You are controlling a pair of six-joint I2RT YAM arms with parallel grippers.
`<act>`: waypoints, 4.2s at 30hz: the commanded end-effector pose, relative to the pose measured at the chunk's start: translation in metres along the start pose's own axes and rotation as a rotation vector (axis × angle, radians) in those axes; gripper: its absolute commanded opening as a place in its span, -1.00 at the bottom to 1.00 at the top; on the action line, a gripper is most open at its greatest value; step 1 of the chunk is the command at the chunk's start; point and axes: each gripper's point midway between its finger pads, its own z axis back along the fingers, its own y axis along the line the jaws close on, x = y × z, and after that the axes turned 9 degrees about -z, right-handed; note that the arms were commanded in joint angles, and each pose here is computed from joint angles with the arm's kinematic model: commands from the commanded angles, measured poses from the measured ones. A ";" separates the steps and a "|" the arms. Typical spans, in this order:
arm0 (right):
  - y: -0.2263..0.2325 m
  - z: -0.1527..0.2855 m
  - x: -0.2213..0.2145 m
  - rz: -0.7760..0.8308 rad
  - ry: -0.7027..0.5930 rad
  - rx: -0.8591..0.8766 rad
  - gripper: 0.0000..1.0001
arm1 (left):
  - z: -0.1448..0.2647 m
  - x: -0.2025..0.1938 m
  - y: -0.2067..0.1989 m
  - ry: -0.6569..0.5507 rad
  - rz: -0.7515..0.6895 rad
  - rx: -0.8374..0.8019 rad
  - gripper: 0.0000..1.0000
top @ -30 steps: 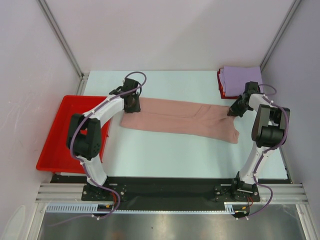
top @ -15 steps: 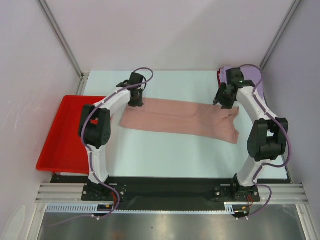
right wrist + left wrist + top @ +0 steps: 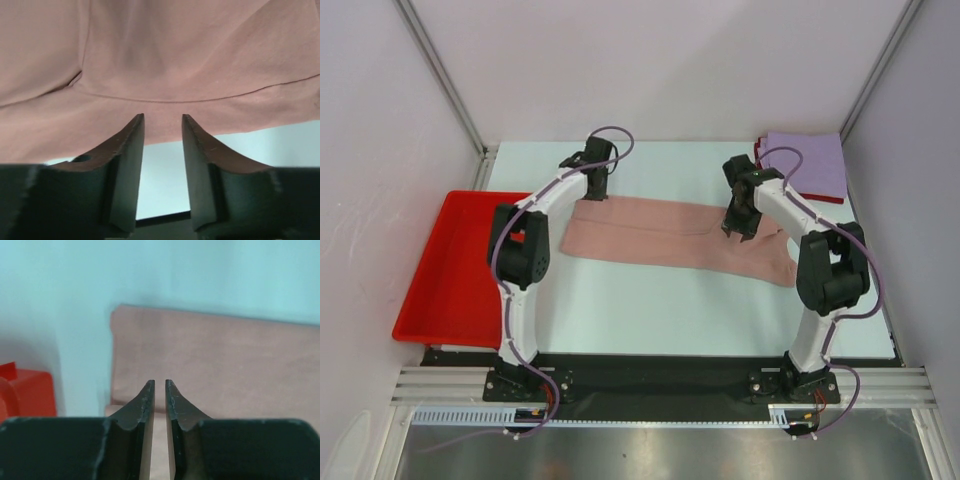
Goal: Fold and stack the t-shirts
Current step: Fold the tshirt
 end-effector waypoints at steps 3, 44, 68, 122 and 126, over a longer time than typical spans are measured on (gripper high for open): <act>0.013 -0.011 0.010 -0.009 -0.084 -0.060 -0.26 | -0.001 -0.007 0.027 0.070 -0.048 0.229 -0.65; 0.023 0.017 -0.027 0.184 -0.062 0.071 -0.17 | 0.090 -0.266 -0.045 0.619 0.124 -0.028 -0.42; -0.025 -0.011 0.013 0.152 -0.086 -0.027 -0.17 | 0.152 -0.143 -0.020 0.261 0.091 0.088 -0.27; 0.194 0.119 -0.263 0.673 0.247 0.675 -0.19 | 0.234 -0.155 0.035 0.038 0.405 -0.163 -0.11; 0.204 0.102 -0.301 0.732 0.273 0.673 -0.88 | 0.249 -0.154 0.061 -0.015 0.412 -0.052 -0.10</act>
